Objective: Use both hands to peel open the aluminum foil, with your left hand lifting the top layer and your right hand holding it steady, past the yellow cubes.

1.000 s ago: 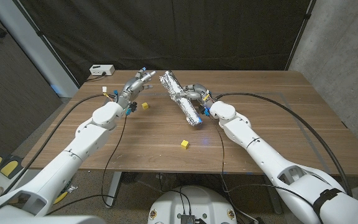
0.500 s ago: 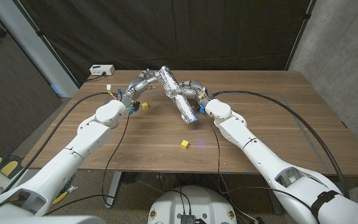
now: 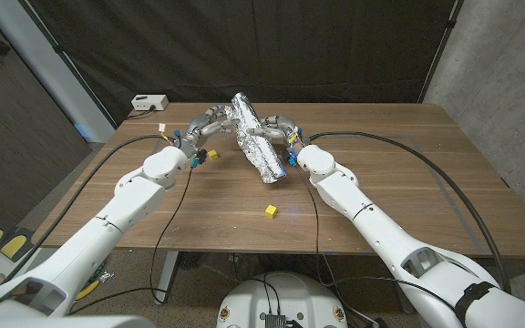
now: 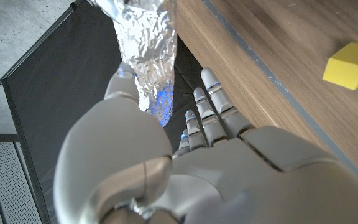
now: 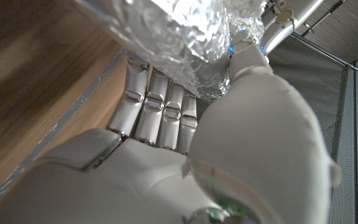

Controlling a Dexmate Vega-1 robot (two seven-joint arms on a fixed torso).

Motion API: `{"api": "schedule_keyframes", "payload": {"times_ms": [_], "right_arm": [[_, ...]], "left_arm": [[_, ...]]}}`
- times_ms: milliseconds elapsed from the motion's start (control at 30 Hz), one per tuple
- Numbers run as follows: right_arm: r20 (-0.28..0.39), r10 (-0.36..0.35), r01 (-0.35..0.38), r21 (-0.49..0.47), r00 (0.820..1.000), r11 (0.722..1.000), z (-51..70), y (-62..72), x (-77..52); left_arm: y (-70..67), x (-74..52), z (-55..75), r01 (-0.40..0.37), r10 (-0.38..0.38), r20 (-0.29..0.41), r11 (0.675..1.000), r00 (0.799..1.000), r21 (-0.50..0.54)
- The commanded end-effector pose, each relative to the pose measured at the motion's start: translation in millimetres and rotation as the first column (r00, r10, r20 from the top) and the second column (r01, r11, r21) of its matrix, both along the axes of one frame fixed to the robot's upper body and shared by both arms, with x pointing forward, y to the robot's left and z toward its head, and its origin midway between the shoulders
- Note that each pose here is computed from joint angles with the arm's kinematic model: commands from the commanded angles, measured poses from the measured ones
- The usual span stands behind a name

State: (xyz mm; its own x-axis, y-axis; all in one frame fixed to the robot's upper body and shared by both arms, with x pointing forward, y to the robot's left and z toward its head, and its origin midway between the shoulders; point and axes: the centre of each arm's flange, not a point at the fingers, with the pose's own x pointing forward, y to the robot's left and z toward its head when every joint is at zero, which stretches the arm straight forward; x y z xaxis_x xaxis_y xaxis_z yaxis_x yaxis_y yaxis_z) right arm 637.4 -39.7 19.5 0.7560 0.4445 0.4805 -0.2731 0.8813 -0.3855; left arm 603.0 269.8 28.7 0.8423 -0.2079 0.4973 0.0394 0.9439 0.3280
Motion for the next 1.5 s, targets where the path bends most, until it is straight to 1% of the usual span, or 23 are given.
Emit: {"api": "schedule_keyframes", "payload": {"times_ms": [33,133,233,333,467,600,700,733,767,800,833,900,933,967,1033,1100,1167,1200,1267,1400,1500], "right_arm": [[-0.020,0.038,-0.037,0.037,0.999,0.999,1.9,3.3,-1.2],[-0.048,0.076,-0.073,0.059,0.996,0.996,1.6,4.2,0.4],[-0.081,0.125,-0.118,0.083,0.989,0.990,2.1,4.9,1.7],[-0.123,0.183,-0.169,0.112,0.975,0.979,2.1,6.1,3.3],[-0.183,0.236,-0.215,0.132,0.954,0.968,0.4,7.2,6.2],[-0.261,0.319,-0.285,0.158,0.911,0.945,-2.8,8.9,11.5],[-0.321,0.385,-0.334,0.203,0.865,0.920,-5.9,10.8,15.5],[-0.358,0.415,-0.358,0.217,0.836,0.908,-7.5,11.8,17.6],[-0.368,0.426,-0.365,0.226,0.826,0.903,-8.4,12.5,18.4],[-0.369,0.427,-0.366,0.227,0.826,0.903,-8.5,12.5,18.5],[-0.398,0.446,-0.382,0.233,0.802,0.895,-9.4,13.3,20.1],[-0.416,0.456,-0.389,0.239,0.787,0.890,-10.8,14.2,21.8],[-0.429,0.460,-0.393,0.240,0.777,0.888,-11.4,14.5,22.8],[-0.438,0.461,-0.394,0.240,0.772,0.887,-12.0,14.8,23.5],[-0.454,0.455,-0.392,0.232,0.766,0.890,-13.1,15.2,24.7],[-0.463,0.462,-0.398,0.234,0.756,0.887,-14.2,15.3,25.7],[-0.462,0.465,-0.408,0.224,0.755,0.885,-15.0,15.3,26.4],[-0.456,0.481,-0.423,0.230,0.749,0.877,-17.7,14.9,27.2],[-0.450,0.515,-0.447,0.257,0.730,0.857,-19.5,15.6,28.2],[-0.455,0.521,-0.460,0.246,0.722,0.853,-20.1,15.4,29.1],[-0.452,0.551,-0.484,0.265,0.702,0.834,-21.2,15.0,30.1]], "left_arm": [[0.8,-0.3,-3.6,-0.019,0.017,-0.029,0.998,0.999,-0.066],[2.1,0.1,-4.5,-0.019,0.016,-0.039,0.996,0.999,-0.084],[2.7,0.5,-4.5,-0.029,0.024,-0.048,0.994,0.999,-0.106],[3.0,0.8,-3.9,-0.040,0.035,-0.051,0.993,0.998,-0.107],[2.7,1.3,-2.9,-0.040,0.034,-0.054,0.993,0.998,-0.111],[1.8,2.0,-1.1,-0.038,0.033,-0.056,0.995,0.998,-0.090],[0.9,2.1,0.5,-0.041,0.036,-0.059,0.996,0.998,-0.078],[0.6,1.8,1.3,-0.048,0.043,-0.065,0.996,0.997,-0.071],[0.6,1.8,1.5,-0.049,0.045,-0.067,0.996,0.997,-0.068],[0.6,1.8,1.5,-0.050,0.045,-0.068,0.996,0.997,-0.068],[0.5,1.6,1.7,-0.057,0.051,-0.075,0.996,0.996,-0.070],[0.4,1.4,1.8,-0.060,0.055,-0.076,0.996,0.996,-0.066],[0.2,0.6,1.8,-0.074,0.069,-0.074,0.995,0.995,-0.069],[0.2,-0.1,2.1,-0.087,0.083,-0.071,0.994,0.994,-0.067],[0.3,-0.4,2.6,-0.086,0.081,-0.076,0.994,0.994,-0.064],[0.4,-0.5,2.8,-0.092,0.087,-0.078,0.994,0.993,-0.063],[0.3,-0.5,2.9,-0.092,0.086,-0.081,0.994,0.993,-0.064],[0.2,-0.5,2.9,-0.095,0.089,-0.083,0.993,0.993,-0.065],[0.0,-0.4,2.9,-0.093,0.088,-0.087,0.994,0.992,-0.060],[-0.6,-0.8,3.6,-0.098,0.093,-0.089,0.993,0.992,-0.061],[-0.9,-1.2,4.0,-0.102,0.096,-0.090,0.993,0.991,-0.059]]}}
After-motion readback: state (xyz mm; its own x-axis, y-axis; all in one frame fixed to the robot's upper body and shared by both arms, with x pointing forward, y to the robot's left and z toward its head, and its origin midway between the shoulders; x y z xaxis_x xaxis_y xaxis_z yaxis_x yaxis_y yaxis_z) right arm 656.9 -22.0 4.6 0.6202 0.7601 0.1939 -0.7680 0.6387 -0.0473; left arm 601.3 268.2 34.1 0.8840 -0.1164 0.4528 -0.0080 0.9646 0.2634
